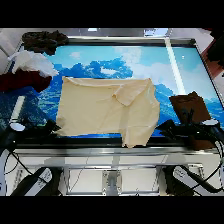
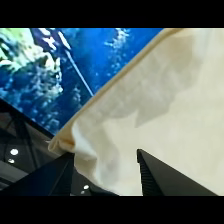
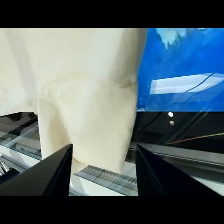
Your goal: Fold the shirts.
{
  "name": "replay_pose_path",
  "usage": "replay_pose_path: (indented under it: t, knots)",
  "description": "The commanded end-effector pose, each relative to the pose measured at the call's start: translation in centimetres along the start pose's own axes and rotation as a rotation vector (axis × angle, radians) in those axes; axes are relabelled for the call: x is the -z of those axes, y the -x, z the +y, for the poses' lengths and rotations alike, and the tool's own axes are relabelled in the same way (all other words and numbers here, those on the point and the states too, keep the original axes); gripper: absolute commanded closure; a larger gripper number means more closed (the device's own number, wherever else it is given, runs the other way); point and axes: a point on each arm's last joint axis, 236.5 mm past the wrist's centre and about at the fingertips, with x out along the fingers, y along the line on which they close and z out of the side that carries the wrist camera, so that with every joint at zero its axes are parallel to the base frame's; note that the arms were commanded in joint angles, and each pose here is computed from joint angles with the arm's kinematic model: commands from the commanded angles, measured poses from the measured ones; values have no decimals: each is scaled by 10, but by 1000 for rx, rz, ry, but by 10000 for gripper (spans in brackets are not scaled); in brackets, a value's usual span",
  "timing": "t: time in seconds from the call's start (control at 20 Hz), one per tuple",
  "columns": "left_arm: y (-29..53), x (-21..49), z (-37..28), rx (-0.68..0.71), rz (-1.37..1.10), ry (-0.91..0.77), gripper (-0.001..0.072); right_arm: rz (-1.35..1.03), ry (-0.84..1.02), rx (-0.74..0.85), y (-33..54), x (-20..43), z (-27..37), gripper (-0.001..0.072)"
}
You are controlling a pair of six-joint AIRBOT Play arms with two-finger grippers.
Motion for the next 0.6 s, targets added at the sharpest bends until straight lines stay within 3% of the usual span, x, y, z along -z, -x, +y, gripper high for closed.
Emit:
replay_pose_path:
  t: [0.0,0.05,0.1,0.15,0.2,0.55]
  knots:
    - [-7,8,6,-16,40,1,238,3,-3,-16,0,1,4,258]
    - [-7,6,6,-13,33,3,240,0,-4,-21,0,0,5,258]
    - [-7,5,5,-11,27,4,340,-4,-7,-29,0,-1,7,258]
    - [-7,4,5,-10,27,5,574,-6,-9,-36,0,-1,9,258]
    - [-7,5,5,-9,28,5,693,-8,-10,-40,0,-2,9,258]
    - [5,-7,-18,44,13,-40,697,-59,22,-1,0,-14,0,258]
